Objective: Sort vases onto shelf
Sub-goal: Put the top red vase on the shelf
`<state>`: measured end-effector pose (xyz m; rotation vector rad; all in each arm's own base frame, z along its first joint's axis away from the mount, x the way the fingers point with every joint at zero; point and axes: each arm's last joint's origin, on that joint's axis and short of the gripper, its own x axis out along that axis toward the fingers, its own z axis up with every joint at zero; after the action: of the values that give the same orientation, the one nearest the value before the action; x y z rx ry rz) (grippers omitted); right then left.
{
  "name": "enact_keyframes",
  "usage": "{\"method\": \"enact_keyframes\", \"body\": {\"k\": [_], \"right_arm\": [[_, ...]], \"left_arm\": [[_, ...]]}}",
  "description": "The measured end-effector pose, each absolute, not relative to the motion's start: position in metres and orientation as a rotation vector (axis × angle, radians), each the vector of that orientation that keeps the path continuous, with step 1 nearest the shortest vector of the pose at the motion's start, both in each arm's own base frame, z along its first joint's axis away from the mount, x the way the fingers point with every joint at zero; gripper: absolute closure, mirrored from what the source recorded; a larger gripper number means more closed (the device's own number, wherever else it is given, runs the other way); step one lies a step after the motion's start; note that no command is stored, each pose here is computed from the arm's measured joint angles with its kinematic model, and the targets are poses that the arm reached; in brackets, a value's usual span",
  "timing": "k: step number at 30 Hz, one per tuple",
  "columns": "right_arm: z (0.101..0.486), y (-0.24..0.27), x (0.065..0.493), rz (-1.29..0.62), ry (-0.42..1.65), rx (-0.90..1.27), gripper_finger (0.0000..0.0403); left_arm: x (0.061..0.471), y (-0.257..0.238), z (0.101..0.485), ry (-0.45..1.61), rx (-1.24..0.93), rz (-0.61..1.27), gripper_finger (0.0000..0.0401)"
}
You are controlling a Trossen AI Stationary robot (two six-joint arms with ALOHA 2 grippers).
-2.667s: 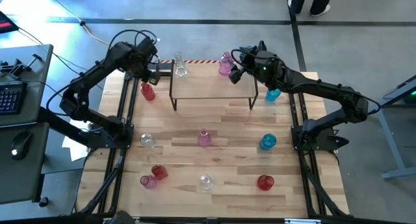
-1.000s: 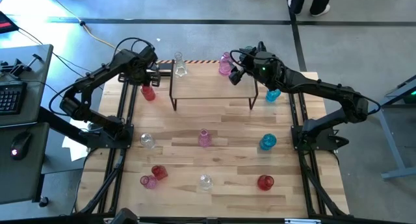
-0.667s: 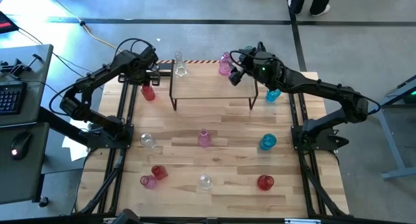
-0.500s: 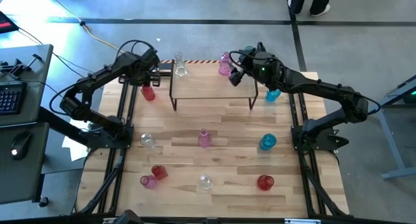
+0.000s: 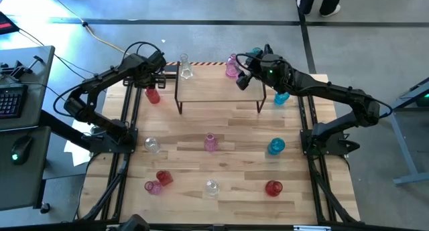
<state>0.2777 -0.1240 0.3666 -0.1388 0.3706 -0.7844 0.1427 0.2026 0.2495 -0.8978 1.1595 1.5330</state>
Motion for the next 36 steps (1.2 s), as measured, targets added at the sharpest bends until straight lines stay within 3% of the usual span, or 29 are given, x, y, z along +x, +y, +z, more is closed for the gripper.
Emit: {"method": "enact_keyframes", "body": {"k": [11, 22, 36], "right_arm": [[0.366, -0.124, 0.278, -0.784, 0.378, -0.139, 0.0084], [0.366, -0.124, 0.278, -0.784, 0.378, -0.139, 0.0084], [0.366, -0.124, 0.278, -0.784, 0.377, -0.139, 0.0084]], "left_arm": [[0.147, 0.208, 0.239, 1.210, -0.900, 1.533, 0.0312], [0.146, 0.209, 0.238, 1.250, -0.895, 1.469, 0.0390], [0.146, 0.200, 0.249, 1.236, -0.886, 1.365, 0.0389]]}}
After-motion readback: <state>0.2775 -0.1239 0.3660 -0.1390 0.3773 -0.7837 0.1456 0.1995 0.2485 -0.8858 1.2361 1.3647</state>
